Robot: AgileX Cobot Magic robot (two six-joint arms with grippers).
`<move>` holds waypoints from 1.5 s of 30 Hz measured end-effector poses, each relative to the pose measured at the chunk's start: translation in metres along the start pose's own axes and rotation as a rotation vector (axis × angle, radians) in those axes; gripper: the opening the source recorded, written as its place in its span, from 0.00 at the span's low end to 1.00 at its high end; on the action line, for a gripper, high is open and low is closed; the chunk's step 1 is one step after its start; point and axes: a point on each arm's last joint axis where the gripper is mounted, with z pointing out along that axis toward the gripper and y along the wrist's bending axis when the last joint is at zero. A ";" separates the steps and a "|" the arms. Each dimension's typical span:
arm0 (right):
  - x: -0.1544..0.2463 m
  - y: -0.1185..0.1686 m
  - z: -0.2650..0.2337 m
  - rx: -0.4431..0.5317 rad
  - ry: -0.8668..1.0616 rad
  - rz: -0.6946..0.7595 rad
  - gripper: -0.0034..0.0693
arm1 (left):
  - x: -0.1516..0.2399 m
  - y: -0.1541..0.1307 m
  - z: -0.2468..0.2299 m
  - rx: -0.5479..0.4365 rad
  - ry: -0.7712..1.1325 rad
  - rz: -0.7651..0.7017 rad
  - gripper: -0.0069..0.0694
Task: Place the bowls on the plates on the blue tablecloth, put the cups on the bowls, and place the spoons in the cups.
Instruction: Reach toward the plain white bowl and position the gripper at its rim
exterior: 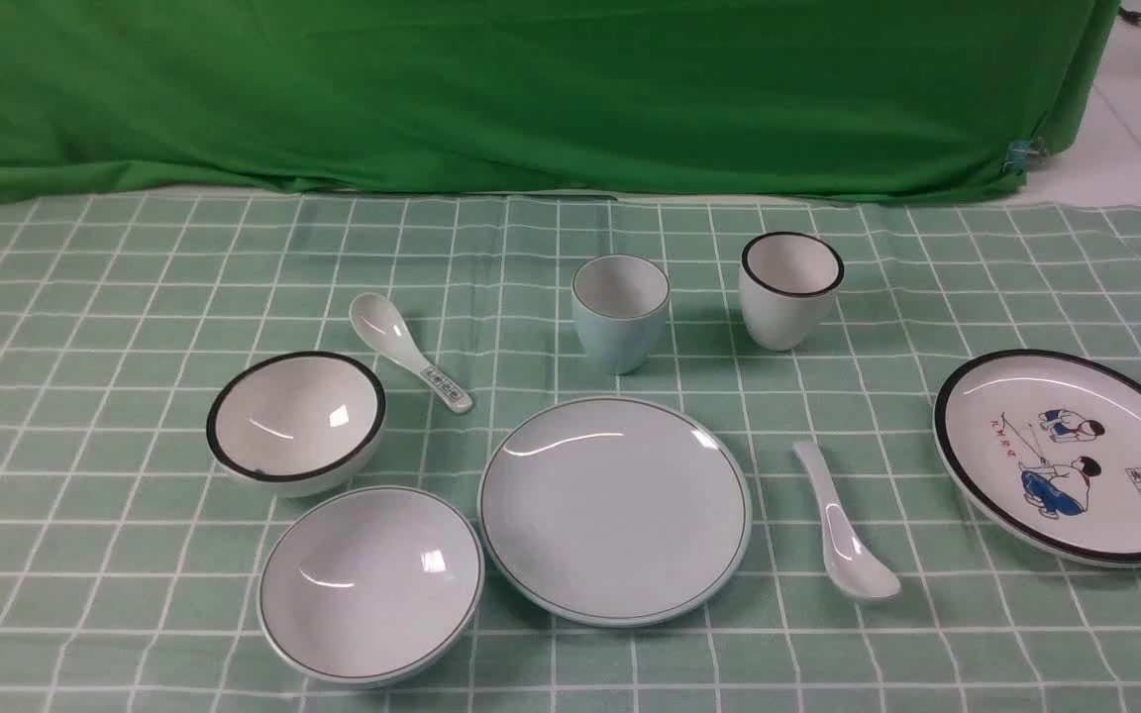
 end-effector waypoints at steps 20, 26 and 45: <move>0.000 0.000 0.000 0.000 0.000 0.000 0.38 | -0.010 0.000 -0.001 0.002 -0.111 -0.124 0.11; 0.000 0.000 0.000 0.000 0.000 0.000 0.38 | -0.024 0.003 -0.003 0.028 -0.274 -0.466 0.11; -0.041 0.001 -0.010 -0.180 -0.444 0.717 0.37 | -0.168 -0.008 -0.021 0.111 -0.092 -0.578 0.11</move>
